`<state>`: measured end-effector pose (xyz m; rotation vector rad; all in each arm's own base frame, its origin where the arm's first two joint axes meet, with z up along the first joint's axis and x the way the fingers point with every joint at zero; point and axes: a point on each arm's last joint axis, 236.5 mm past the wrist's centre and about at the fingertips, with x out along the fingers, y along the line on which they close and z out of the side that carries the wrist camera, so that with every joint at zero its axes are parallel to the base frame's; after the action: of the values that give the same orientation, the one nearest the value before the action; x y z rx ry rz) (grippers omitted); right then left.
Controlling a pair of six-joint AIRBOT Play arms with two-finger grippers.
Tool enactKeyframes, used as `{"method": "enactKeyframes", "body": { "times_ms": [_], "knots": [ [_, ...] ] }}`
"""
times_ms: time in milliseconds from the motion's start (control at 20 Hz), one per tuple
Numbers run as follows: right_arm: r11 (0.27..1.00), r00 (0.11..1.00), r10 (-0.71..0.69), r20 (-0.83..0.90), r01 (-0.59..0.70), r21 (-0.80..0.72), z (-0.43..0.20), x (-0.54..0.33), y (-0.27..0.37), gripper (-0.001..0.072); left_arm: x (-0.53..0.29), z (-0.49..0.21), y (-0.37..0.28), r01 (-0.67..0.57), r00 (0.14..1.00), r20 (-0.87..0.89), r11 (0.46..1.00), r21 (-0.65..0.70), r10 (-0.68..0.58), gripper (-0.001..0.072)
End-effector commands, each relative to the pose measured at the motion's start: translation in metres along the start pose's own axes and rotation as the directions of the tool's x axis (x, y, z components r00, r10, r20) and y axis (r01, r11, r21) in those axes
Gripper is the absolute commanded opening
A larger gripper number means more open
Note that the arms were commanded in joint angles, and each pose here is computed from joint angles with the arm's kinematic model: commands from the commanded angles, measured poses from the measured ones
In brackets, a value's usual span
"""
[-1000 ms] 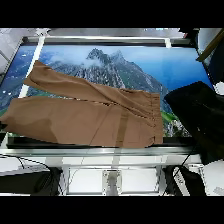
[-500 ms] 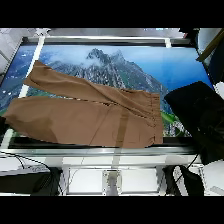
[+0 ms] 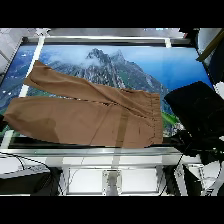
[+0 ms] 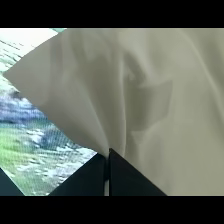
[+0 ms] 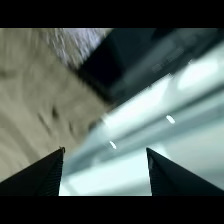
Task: Fold the clothes and pants, and hang the long-sleeved shirts on hangers.
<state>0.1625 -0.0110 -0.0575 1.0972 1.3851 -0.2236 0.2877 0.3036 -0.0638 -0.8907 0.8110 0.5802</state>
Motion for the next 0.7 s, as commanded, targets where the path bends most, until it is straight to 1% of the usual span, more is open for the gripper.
{"method": "enactKeyframes", "body": {
  "times_ms": [0, 50, 100, 250, 300, 400, 450, 650],
  "knots": [
    [1.0, 0.993, 0.011, 0.12, -0.013, 0.018, 0.027, 0.011, -0.008, 0.058, -0.001, -0.008, -0.005, 0.019, 0.999, -0.035, 1.0, 0.005, -0.019, 0.001],
    [1.0, 0.995, 0.013, 0.099, -0.015, 0.018, 0.023, 0.013, -0.008, 0.0579, -0.001, -0.01, -0.006, 0.022, 0.999, -0.042, 1.0, 0.005, -0.022, 0.001],
    [1.0, 0.998, 0.006, 0.066, -0.007, 0.014, 0.017, 0.017, -0.009, 0.0557, -0.001, -0.011, -0.006, 0.024, 0.999, -0.047, 1.0, 0.005, -0.024, 0.001],
    [0.999, 0.999, 0.02, -0.036, -0.021, -0.025, 0.008, 0.036, -0.003, 0.0553, -0.002, -0.015, -0.008, 0.033, 0.997, -0.065, 0.999, 0.005, -0.032, 0.001],
    [0.999, 0.997, 0.04, -0.07, -0.042, -0.028, 0.007, 0.045, 0.002, 0.0554, -0.002, -0.016, -0.009, 0.034, 0.997, -0.068, 0.999, 0.005, -0.033, 0.001],
    [0.987, 0.983, 0.14, -0.117, -0.149, -0.068, 0.006, 0.059, 0.029, 0.0554, -0.002, -0.017, -0.009, 0.037, 0.997, -0.074, 0.999, 0.004, -0.036, 0.001],
    [0.983, 0.979, 0.158, -0.126, -0.169, -0.077, 0.007, 0.065, 0.034, 0.0553, -0.002, -0.018, -0.009, 0.036, 0.997, -0.075, 0.999, 0.005, -0.036, 0.001],
    [0.988, 0.982, 0.096, -0.162, -0.114, -0.106, 0.001, 0.077, 0.024, 0.0552, -0.002, -0.02, -0.009, 0.036, 0.996, -0.084, 0.999, 0.009, -0.035, 0.001]
  ]
}}
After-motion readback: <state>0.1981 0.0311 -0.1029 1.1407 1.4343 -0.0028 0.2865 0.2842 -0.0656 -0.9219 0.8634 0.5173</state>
